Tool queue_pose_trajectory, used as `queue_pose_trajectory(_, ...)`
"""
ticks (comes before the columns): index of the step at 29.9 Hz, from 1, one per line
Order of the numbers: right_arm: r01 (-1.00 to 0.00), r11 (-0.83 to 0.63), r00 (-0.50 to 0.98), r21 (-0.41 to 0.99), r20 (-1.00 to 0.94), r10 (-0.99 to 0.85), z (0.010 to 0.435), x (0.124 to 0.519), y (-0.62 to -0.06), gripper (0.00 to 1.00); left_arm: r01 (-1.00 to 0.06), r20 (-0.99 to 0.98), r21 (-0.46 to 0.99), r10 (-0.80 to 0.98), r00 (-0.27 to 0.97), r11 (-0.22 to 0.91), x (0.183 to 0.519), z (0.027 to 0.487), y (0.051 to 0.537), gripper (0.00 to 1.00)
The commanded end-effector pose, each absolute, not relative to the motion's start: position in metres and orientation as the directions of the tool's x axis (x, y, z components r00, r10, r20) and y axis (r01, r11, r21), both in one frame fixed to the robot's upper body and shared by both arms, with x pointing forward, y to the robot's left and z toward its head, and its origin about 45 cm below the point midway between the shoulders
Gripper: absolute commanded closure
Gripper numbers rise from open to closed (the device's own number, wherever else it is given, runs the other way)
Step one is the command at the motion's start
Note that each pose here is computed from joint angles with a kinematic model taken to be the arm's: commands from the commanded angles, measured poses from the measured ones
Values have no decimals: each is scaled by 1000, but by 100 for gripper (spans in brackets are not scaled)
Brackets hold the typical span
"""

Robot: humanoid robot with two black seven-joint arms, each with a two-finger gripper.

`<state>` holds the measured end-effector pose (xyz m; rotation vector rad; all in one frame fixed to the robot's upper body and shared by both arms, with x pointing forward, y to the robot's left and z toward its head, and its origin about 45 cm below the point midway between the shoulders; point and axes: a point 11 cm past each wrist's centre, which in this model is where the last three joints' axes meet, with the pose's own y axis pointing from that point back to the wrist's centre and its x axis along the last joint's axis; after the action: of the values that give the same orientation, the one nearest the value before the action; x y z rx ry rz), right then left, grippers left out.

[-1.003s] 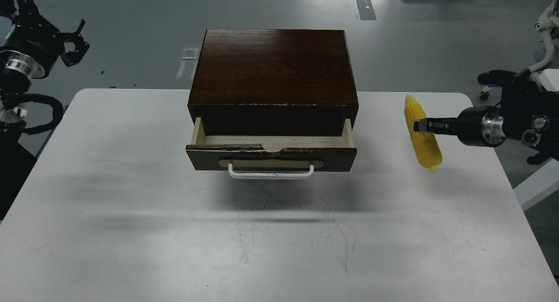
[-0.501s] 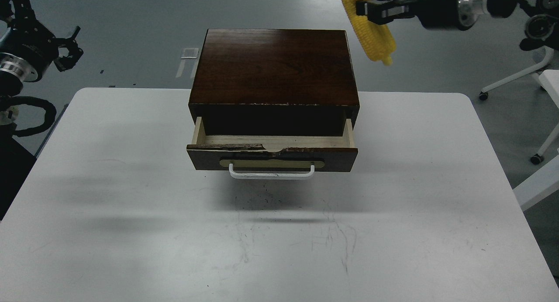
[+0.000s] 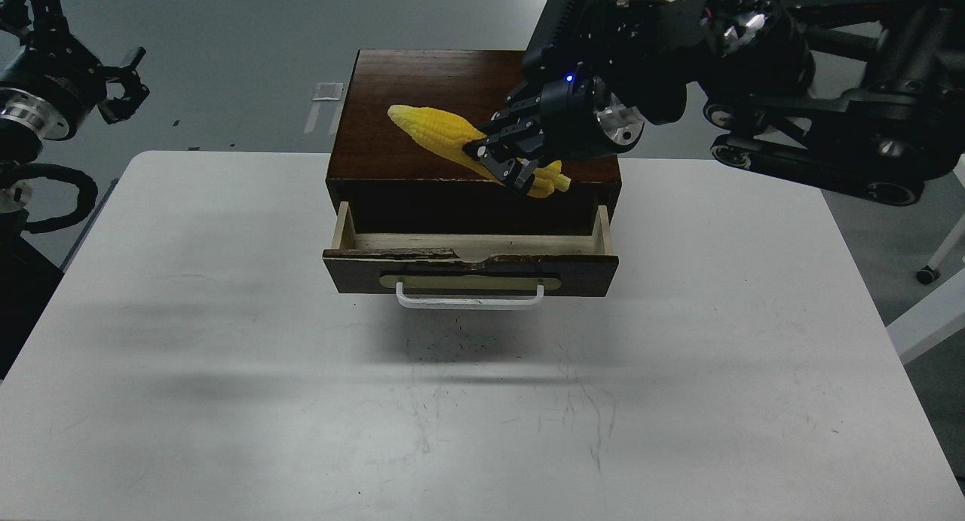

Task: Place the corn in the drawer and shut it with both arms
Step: 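Lift the corn with the right hand and carry it over the drawer, then lower the corn into the open drawer and release it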

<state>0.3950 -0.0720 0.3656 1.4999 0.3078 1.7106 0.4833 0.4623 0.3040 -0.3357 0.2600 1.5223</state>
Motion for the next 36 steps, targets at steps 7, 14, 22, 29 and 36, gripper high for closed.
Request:
queue_pose_trajectory(7,-347,-592,17,728,636,771,327,385,-73,75,-998,-378,-64,925,26,2,482,307,468,2)
queue_pose_trajectory(14,-337,-589,33,735,634,772,320,384,-75,50,-998,-367,-69,930,15,-11,479,313,477,2)
queue_pose_trajectory(22,-342,-591,40,730,640,767,319,388,-72,36,-998,-360,-59,933,18,-4,478,316,479,2)
queue_pose_trajectory(29,-389,-632,38,670,697,716,346,400,-70,33,-994,-353,-106,935,29,-9,476,336,488,3)
queue_pose_trajectory(36,-510,-735,157,446,889,431,421,440,-78,4,-995,-231,-95,971,62,41,481,345,480,4)
